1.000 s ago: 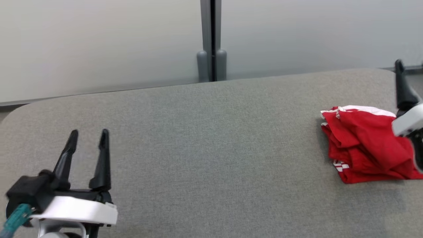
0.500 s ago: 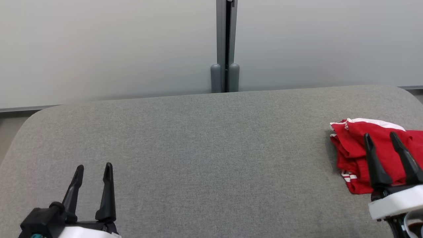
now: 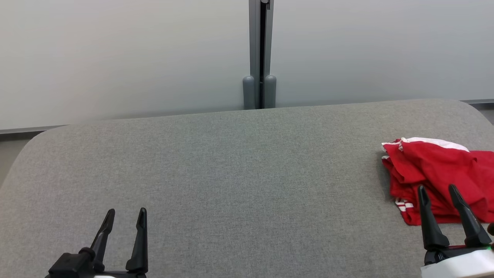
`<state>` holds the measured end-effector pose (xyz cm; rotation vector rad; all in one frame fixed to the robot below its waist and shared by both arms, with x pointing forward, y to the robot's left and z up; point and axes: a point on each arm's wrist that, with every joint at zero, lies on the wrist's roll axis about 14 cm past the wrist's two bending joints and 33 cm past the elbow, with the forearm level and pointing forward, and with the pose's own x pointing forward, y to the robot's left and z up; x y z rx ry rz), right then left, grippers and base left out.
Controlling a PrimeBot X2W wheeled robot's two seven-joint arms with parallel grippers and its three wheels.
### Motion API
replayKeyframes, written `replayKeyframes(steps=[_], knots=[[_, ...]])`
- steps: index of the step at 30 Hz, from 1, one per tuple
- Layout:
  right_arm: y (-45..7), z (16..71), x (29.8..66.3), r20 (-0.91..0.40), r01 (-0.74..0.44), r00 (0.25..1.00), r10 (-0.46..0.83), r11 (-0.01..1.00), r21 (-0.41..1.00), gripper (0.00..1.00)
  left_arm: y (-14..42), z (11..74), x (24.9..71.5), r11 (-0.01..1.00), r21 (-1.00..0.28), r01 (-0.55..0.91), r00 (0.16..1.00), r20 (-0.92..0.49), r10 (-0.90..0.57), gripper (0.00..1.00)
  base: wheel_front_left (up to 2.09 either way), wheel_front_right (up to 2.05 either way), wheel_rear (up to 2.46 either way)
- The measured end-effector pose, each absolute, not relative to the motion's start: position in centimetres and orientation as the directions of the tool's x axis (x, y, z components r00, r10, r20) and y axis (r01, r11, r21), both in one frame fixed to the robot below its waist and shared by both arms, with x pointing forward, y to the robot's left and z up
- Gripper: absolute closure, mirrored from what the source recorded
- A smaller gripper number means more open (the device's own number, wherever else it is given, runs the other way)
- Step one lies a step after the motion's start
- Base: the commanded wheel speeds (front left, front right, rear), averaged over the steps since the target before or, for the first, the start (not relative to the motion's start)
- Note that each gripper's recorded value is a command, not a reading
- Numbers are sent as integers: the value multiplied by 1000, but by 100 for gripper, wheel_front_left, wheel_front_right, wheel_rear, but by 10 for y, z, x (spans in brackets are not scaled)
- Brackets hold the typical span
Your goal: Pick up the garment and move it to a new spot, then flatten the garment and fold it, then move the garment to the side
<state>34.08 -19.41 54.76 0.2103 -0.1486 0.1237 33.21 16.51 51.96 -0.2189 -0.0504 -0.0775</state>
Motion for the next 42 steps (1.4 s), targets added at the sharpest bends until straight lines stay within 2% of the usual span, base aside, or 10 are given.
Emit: replayKeyframes(steps=[17,18,25,42], knots=[[-185,545,342,150,-166,979,138,967,195,0,167,530,335,978,-193,83,993,103,-64,0,0,0,0],[-184,545,342,151,-168,979,140,966,195,100,167,530,335,977,-195,85,992,103,-66,100,0,0,0],[-178,518,335,72,-146,989,132,955,257,100,160,502,326,967,-247,62,998,7,-62,100,0,0,0],[-189,512,345,39,-81,997,71,852,517,100,173,489,338,866,-499,-20,996,-83,-25,100,0,0,0]])
